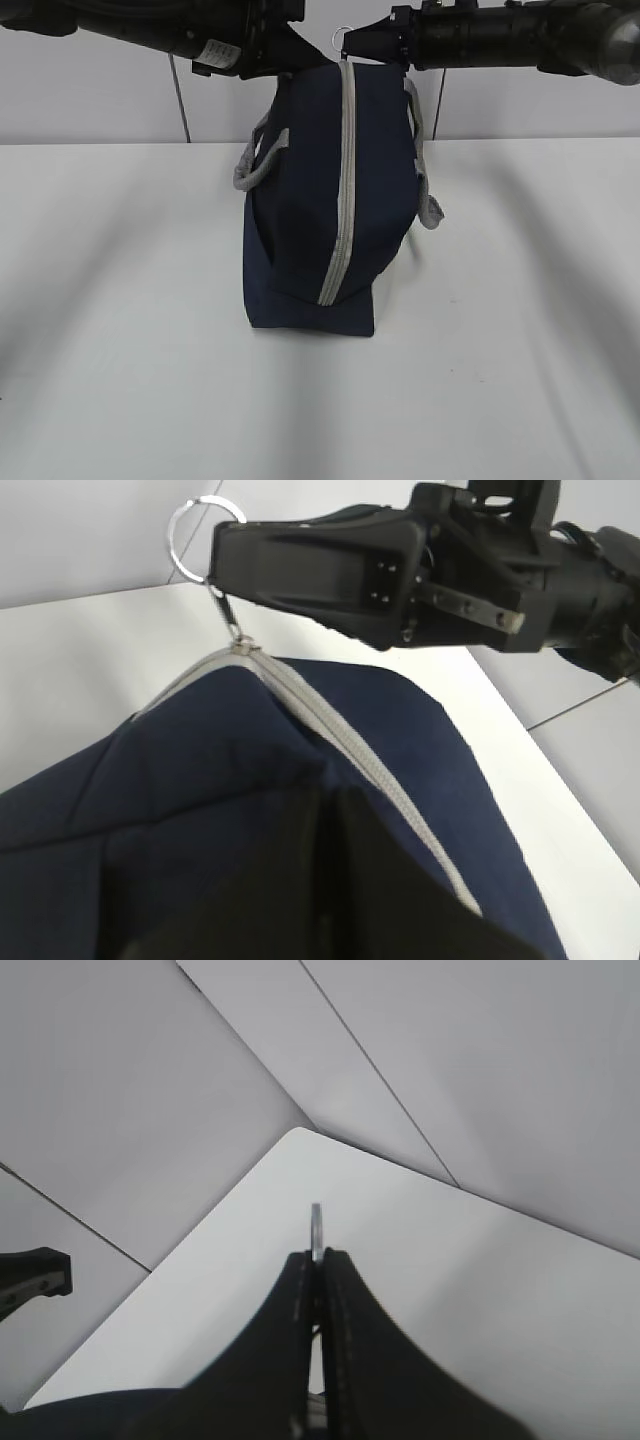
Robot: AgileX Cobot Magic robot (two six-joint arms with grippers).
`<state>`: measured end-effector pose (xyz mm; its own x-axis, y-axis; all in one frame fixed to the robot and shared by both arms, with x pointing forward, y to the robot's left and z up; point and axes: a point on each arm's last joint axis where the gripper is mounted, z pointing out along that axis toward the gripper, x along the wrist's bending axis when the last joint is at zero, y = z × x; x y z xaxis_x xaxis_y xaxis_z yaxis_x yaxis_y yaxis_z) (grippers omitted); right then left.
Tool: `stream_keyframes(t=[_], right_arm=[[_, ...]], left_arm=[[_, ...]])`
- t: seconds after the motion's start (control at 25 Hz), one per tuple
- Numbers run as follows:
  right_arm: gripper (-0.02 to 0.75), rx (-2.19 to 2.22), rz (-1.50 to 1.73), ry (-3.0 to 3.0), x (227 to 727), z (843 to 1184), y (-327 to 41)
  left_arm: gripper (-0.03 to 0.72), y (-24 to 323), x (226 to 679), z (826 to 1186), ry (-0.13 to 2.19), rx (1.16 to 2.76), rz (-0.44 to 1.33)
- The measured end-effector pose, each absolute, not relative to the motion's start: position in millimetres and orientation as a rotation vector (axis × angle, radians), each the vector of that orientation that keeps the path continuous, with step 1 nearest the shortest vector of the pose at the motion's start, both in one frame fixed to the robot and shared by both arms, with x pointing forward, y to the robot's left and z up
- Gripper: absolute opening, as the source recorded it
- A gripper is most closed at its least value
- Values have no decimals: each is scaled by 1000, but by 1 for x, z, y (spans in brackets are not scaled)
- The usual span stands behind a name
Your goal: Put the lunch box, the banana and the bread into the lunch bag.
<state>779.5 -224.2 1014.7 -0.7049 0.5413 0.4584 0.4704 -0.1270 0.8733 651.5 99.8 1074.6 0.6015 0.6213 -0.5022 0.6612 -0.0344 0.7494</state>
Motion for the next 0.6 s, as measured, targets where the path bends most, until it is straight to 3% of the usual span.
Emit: stream_keyframes(t=[0.6], right_arm=[[-16,1316,2011,2057,787,973,-224]], left_arm=[[11,98,644,1079,980,1781,-44]])
